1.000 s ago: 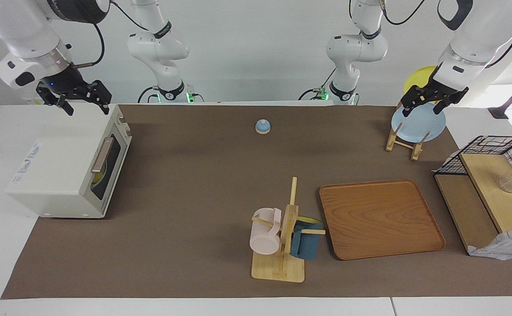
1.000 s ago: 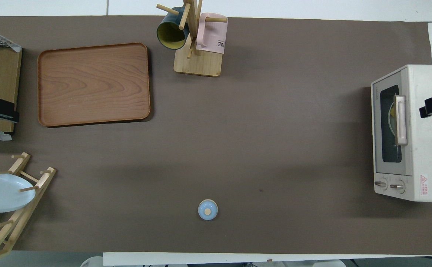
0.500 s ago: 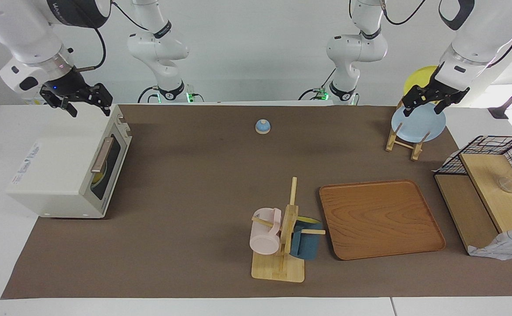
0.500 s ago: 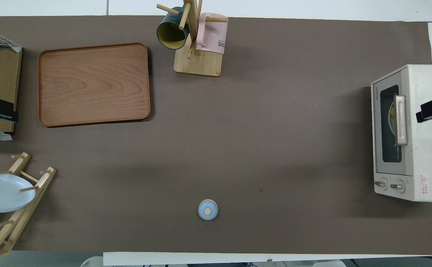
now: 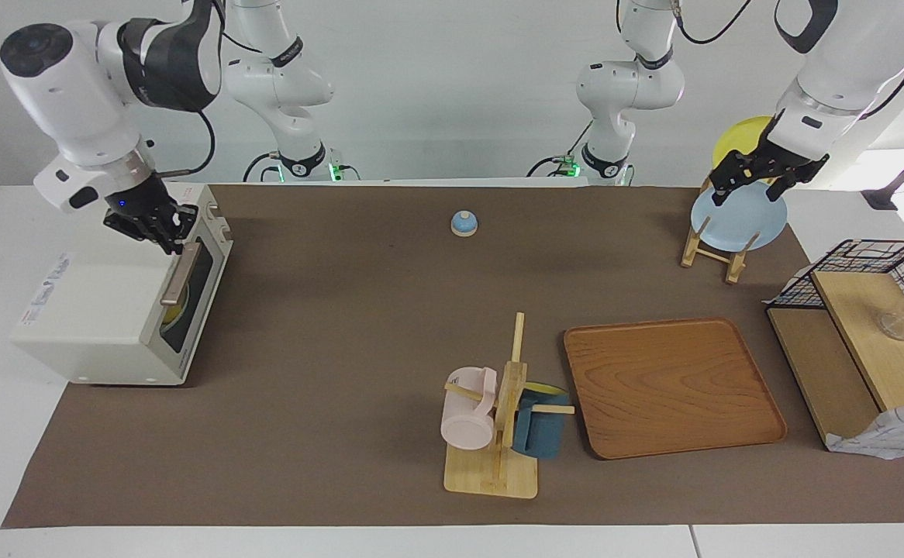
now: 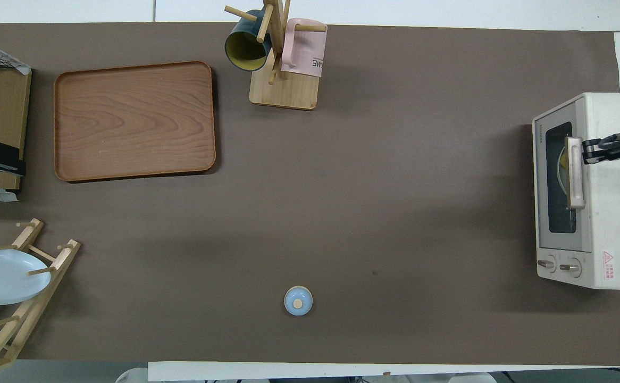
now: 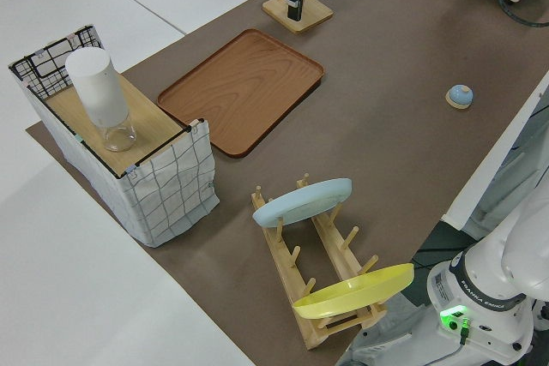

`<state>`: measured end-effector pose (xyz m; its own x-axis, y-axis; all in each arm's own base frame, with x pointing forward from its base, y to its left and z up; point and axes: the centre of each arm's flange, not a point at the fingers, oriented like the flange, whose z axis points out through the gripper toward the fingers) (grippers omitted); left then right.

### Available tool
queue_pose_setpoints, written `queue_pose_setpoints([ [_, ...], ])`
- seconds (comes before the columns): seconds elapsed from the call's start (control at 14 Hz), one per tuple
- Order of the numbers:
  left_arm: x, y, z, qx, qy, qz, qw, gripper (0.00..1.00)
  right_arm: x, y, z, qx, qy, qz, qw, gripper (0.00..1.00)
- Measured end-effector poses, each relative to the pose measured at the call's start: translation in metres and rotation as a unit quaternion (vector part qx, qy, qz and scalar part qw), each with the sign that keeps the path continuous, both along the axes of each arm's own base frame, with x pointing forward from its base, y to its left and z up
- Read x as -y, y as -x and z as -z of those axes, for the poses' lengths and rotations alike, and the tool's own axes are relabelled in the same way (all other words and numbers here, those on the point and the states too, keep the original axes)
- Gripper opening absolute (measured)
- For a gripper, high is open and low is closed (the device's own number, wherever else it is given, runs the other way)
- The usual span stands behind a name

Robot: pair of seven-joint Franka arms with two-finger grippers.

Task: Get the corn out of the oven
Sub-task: 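Pull the oven door down open with the right gripper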

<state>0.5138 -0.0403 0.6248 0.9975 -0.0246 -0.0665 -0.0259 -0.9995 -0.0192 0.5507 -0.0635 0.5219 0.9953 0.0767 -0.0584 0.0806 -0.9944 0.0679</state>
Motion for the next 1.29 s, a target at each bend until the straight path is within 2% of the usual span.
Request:
queue_pose_setpoints([
  [0.21, 0.0, 0.0, 0.0, 0.0, 0.0, 0.0, 1.0, 1.0, 0.002, -0.006, 0.03, -0.01, 0.017, -0.009, 1.0, 0.01],
  [0.43, 0.0, 0.0, 0.0, 0.0, 0.0, 0.0, 1.0, 1.0, 0.003, -0.001, 0.048, -0.025, 0.023, -0.013, 0.999, 0.01],
  [0.64, 0.0, 0.0, 0.0, -0.001, 0.0, 0.0, 1.0, 1.0, -0.002, -0.001, 0.051, -0.023, 0.025, -0.018, 0.999, 0.01],
  [0.93, 0.0, 0.0, 0.0, -0.001, 0.0, 0.0, 1.0, 1.0, -0.043, -0.006, 0.069, -0.018, 0.025, -0.025, 0.999, 0.01],
  [1.07, 0.0, 0.0, 0.0, -0.001, 0.0, 0.0, 1.0, 1.0, -0.075, -0.013, 0.094, -0.016, 0.019, -0.027, 0.999, 0.01],
  [1.29, 0.0, 0.0, 0.0, -0.001, 0.0, 0.0, 1.0, 1.0, -0.114, -0.033, 0.154, 0.003, 0.02, -0.017, 1.0, 0.01],
])
